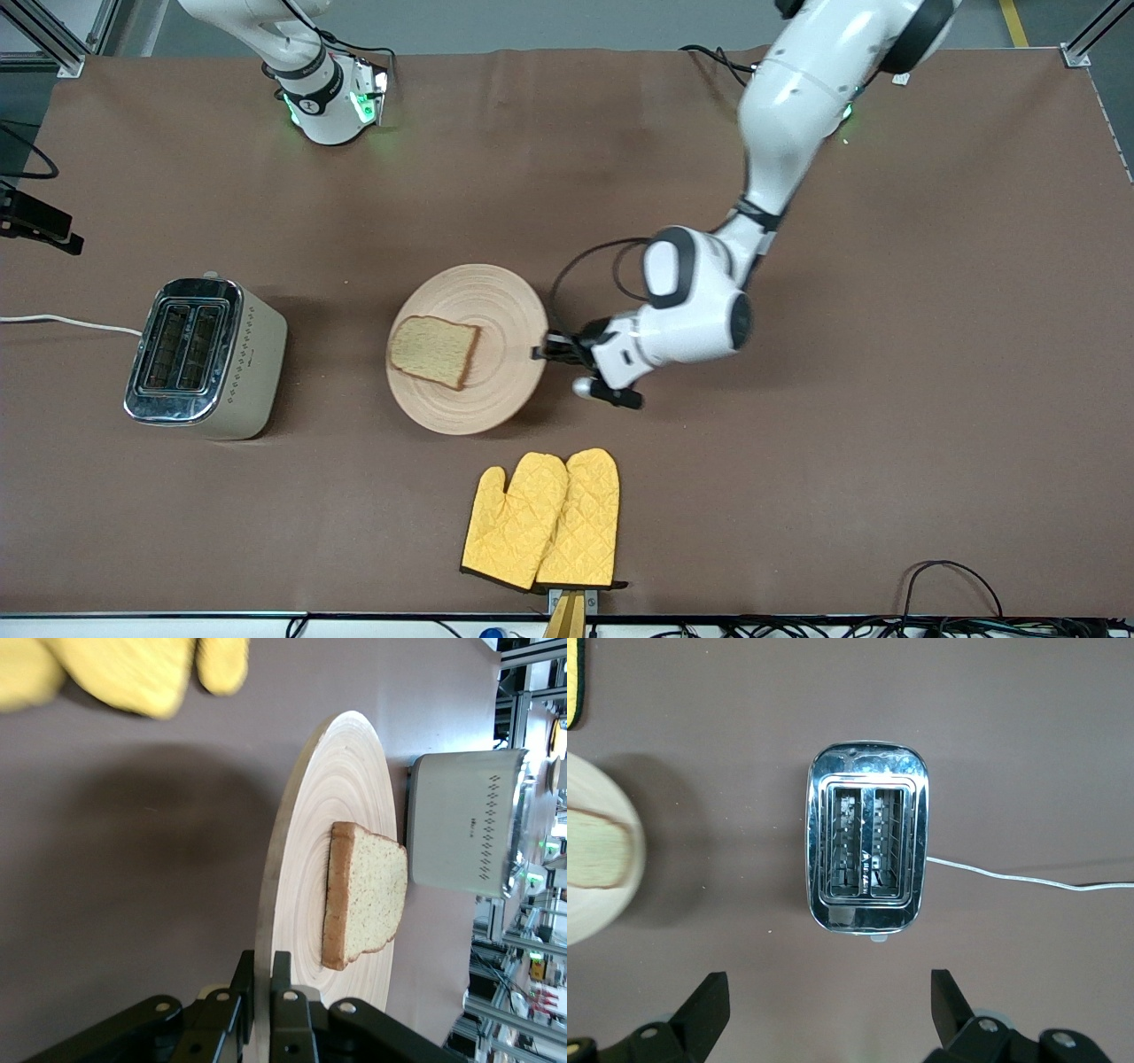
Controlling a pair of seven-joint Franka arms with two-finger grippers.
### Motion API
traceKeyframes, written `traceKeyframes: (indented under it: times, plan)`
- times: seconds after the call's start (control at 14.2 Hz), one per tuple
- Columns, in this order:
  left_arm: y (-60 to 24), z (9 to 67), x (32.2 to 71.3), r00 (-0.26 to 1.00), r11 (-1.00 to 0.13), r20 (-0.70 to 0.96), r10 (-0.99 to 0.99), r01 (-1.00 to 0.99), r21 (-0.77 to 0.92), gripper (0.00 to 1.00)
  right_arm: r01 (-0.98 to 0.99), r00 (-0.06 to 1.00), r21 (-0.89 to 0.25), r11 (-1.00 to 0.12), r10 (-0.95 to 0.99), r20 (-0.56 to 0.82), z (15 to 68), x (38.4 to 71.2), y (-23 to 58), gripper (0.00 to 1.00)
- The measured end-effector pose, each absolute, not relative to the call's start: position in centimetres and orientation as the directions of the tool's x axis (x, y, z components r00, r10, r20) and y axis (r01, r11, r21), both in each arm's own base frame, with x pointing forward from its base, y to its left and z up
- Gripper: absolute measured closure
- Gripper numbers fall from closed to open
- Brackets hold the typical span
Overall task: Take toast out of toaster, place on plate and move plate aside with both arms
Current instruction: 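Slide the wooden plate with the left gripper away from the toaster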
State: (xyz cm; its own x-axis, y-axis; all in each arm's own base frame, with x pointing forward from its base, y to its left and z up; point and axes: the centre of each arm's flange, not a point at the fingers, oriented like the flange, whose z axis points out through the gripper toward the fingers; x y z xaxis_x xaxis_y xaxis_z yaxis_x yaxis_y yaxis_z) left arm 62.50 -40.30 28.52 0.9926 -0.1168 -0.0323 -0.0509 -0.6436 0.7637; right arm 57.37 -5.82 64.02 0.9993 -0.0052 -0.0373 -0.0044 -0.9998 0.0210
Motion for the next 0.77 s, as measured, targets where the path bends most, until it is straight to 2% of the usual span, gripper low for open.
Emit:
traceKeyframes:
  times: [0.21, 0.42, 0.56, 0.77]
  plan:
    - [-28.7, 32.1, 66.3, 0.985, -0.642, -0.058, -0.163, -0.061, 0.764, 0.9, -0.023, 0.999, 0.022, -1.0, -0.023, -0.035, 63.5, 57.6, -5.4, 0.0]
    - [-13.4, 32.2, 68.7, 0.976, -0.593, -0.065, -0.207, -0.072, 0.802, 0.9, -0.025, 0.999, 0.021, -0.999, -0.026, -0.04, 63.3, 57.6, -5.4, 0.0]
    - [-3.1, 30.3, 68.6, 0.973, -0.528, -0.056, -0.223, -0.072, 0.846, 0.9, -0.024, 0.999, 0.021, -0.999, -0.025, -0.039, 63.3, 57.6, -5.4, 0.0]
    - [7.4, 26.2, 67.2, 0.974, -0.48, 0.012, -0.228, -0.123, 0.869, 0.9, -0.025, 0.999, 0.021, -0.999, -0.026, -0.04, 63.3, 57.6, -5.3, 0.0]
